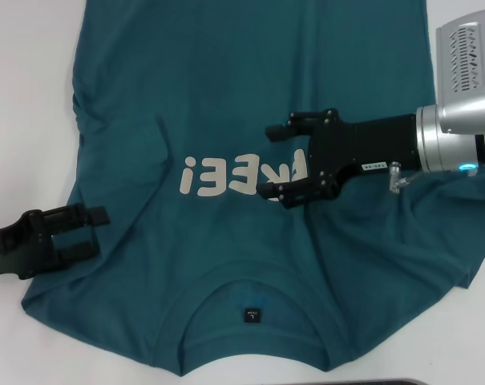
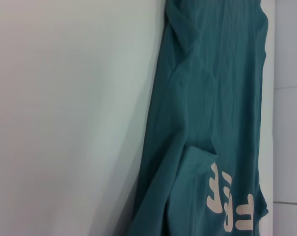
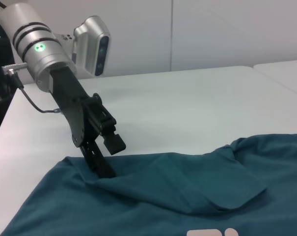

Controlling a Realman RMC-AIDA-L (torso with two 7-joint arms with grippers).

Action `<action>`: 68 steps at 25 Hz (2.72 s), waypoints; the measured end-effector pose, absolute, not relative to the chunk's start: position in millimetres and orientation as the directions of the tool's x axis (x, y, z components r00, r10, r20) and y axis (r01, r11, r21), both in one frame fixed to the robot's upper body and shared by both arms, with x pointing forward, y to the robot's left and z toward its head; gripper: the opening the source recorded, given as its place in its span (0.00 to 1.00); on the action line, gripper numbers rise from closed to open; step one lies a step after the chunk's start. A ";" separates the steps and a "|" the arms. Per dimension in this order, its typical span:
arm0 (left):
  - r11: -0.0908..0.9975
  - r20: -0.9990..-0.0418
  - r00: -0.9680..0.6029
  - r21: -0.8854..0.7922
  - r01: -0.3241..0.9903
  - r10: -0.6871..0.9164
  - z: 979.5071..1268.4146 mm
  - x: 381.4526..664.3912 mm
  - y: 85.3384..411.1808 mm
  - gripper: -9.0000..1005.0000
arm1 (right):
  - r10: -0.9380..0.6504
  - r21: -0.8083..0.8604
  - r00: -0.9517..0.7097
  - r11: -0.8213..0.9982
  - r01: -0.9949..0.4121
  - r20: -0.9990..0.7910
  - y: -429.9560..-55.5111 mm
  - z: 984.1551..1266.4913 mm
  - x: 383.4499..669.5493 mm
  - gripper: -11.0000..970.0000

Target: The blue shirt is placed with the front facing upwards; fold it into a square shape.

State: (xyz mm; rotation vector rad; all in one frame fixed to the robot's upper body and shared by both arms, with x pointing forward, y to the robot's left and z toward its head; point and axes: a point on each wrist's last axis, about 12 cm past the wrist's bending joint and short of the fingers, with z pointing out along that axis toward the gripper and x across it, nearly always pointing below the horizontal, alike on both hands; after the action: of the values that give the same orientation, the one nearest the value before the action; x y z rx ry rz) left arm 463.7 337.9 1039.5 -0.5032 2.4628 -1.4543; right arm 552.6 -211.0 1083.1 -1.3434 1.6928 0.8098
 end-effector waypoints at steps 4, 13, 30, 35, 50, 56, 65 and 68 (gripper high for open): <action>0.441 -0.027 -0.922 -0.883 -0.158 -0.385 1040.0 468.8 329.7 0.84 | -0.455 -0.002 -0.106 0.230 -0.973 -0.884 -211.2 1083.0 553.0 0.90; 0.431 -0.022 -0.933 -0.891 -0.145 -0.358 1038.3 481.2 314.0 0.84 | -0.457 -0.004 -0.106 0.234 -0.972 -0.883 -211.5 1082.6 553.2 0.90; 0.441 -0.100 -0.931 -0.895 -0.070 -0.351 1045.0 504.1 302.3 0.84 | -0.456 -0.006 -0.105 0.235 -0.972 -0.884 -211.4 1082.9 553.6 0.90; 0.409 -0.137 -0.946 -0.912 0.006 -0.292 1050.3 503.4 292.1 0.84 | -0.456 -0.007 -0.105 0.237 -0.972 -0.884 -211.2 1082.8 553.9 0.90; 0.398 -0.221 -0.947 -0.910 0.115 -0.232 1053.2 488.1 298.9 0.84 | -0.455 -0.007 -0.105 0.239 -0.971 -0.884 -210.5 1082.7 554.2 0.90; 0.375 -0.639 -0.769 -0.719 0.585 -0.024 1063.0 462.9 307.4 0.84 | -0.447 -0.004 -0.109 0.244 -0.970 -0.888 -210.6 1082.8 553.7 0.90; 0.474 -0.998 -0.058 -0.045 0.880 0.011 1025.6 401.5 293.3 0.84 | -0.347 0.080 -0.190 0.308 -0.948 -0.918 -213.0 1085.3 552.5 0.89; 0.498 -0.999 -0.037 -0.033 0.867 -0.002 1023.8 396.3 293.6 0.85 | -0.268 0.196 -0.308 0.374 -0.906 -0.913 -218.3 1089.5 555.4 0.89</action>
State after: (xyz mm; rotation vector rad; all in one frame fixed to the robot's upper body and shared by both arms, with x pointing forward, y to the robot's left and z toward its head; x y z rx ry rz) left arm 396.3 293.6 1023.8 0.8050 1.4432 -0.8374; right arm 555.4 -218.3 1089.5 -1.0300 1.7896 0.9500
